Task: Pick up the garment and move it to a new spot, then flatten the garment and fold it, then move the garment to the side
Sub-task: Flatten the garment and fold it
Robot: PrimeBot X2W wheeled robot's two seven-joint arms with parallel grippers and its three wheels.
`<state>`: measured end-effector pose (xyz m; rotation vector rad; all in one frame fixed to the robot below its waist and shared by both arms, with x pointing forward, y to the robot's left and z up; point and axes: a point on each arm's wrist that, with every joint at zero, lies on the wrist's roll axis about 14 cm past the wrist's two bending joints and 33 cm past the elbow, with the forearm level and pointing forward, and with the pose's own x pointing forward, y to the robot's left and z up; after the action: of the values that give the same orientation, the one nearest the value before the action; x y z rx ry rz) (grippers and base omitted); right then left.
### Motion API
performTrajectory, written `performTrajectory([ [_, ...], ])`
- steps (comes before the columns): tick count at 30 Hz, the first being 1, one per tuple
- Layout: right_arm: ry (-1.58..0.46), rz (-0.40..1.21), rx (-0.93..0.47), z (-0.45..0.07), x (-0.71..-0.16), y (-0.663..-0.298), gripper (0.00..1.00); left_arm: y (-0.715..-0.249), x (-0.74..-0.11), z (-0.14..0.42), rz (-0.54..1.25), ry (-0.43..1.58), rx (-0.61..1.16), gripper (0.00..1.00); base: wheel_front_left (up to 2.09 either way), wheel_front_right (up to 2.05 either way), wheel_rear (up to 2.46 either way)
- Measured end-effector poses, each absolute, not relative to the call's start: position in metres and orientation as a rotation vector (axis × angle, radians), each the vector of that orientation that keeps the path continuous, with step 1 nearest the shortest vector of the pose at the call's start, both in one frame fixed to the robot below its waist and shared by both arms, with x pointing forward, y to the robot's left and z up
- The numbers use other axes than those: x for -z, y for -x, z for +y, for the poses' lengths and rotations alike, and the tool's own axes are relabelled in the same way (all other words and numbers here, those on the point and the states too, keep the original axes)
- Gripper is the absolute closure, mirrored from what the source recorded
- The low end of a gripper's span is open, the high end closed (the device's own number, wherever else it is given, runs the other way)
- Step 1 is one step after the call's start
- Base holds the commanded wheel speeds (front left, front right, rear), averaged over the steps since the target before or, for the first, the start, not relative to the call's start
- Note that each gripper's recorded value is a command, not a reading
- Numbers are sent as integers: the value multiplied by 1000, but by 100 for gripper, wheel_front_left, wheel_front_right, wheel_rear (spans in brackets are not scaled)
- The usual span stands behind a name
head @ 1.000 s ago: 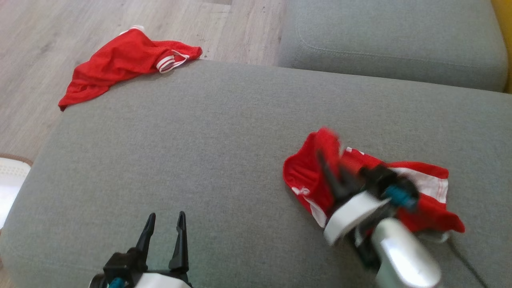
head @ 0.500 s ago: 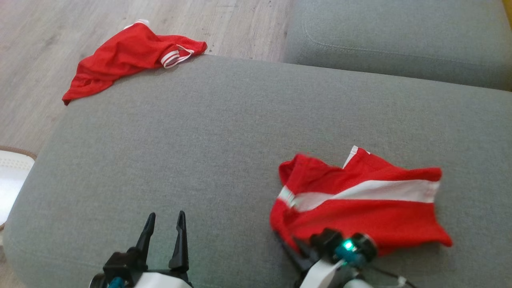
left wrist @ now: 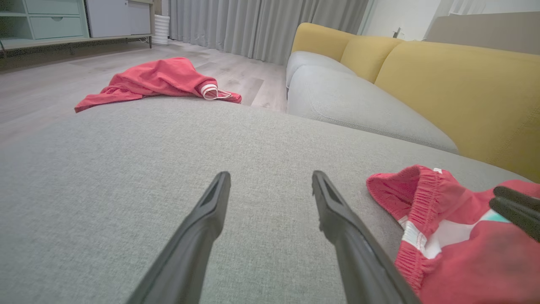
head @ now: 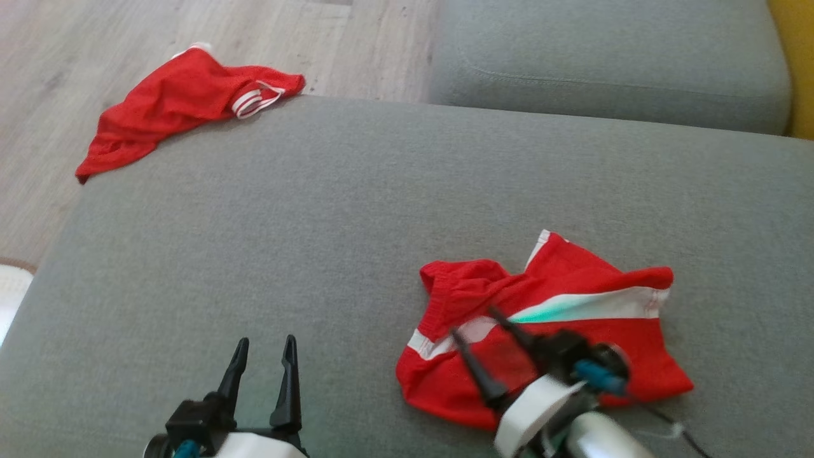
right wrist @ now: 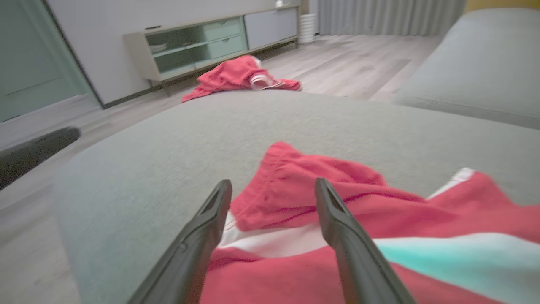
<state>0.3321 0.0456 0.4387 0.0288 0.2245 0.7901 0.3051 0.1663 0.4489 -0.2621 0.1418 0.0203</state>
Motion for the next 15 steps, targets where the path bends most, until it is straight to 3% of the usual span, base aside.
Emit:
performTrajectory([
  [7, -63, 101, -550, -19, -468, -368, 0, -314, -459, 152, 115, 257, 36, 0, 0, 0, 0],
  [15, -74, 63, -320, -91, -472, -367, 0, -316, -466, 138, 96, 253, 85, 0, 0, 0, 0],
])
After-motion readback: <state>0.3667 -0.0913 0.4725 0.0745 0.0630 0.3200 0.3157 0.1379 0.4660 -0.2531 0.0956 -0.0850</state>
